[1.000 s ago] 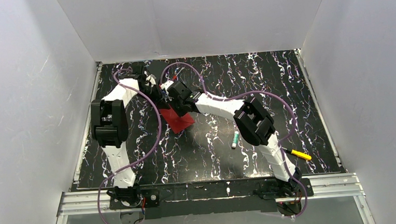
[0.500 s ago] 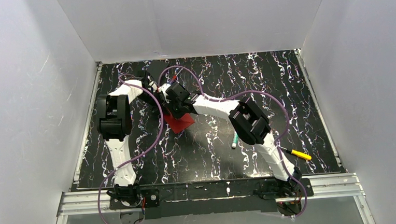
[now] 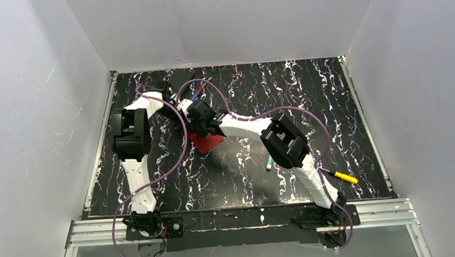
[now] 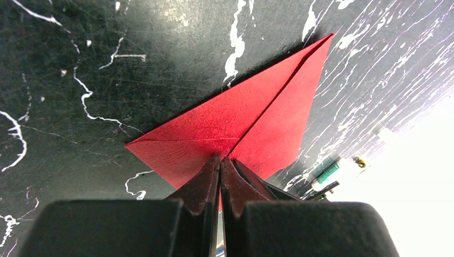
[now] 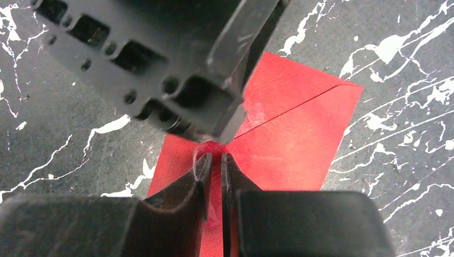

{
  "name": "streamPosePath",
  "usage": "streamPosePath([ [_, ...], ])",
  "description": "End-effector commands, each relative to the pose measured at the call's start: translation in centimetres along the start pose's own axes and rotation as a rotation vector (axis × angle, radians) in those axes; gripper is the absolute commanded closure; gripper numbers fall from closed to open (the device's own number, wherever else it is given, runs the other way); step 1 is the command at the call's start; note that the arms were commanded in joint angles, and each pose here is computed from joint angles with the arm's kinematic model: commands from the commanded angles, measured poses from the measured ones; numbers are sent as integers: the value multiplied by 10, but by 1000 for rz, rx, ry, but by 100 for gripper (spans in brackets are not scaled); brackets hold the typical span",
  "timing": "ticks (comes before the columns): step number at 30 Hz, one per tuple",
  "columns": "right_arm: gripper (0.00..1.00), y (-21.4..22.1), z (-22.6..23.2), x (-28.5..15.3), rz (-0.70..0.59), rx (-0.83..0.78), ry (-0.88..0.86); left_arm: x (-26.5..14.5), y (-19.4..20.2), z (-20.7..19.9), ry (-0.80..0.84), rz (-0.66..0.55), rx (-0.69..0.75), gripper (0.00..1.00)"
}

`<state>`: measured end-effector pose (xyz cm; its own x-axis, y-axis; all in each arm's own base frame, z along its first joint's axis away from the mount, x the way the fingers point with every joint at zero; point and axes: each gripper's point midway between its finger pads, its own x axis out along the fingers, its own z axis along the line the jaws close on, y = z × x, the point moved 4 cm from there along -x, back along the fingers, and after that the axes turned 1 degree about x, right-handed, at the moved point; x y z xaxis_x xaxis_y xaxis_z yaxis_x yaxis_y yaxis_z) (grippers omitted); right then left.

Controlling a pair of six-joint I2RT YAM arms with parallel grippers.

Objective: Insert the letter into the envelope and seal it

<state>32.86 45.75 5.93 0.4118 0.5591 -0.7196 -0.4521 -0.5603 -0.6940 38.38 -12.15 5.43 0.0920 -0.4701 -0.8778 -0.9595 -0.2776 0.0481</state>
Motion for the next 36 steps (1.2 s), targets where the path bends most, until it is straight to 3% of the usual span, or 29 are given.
streamPosePath([
  [1,80,60,5,6,153,-105,35,15,5,23,-55,50,-30,100],
  [7,80,88,-1,-2,226,-100,76,20,1,25,-30,64,-18,100],
  [21,80,106,-17,-35,257,-19,114,25,-5,27,-41,64,-3,100],
  [27,80,76,-36,-62,202,90,132,18,-7,18,-2,57,14,100],
  [33,71,21,-39,-114,75,222,37,-14,-11,-13,115,11,61,100],
  [36,62,11,-49,-140,40,296,57,-39,-12,-32,165,-35,85,90],
])
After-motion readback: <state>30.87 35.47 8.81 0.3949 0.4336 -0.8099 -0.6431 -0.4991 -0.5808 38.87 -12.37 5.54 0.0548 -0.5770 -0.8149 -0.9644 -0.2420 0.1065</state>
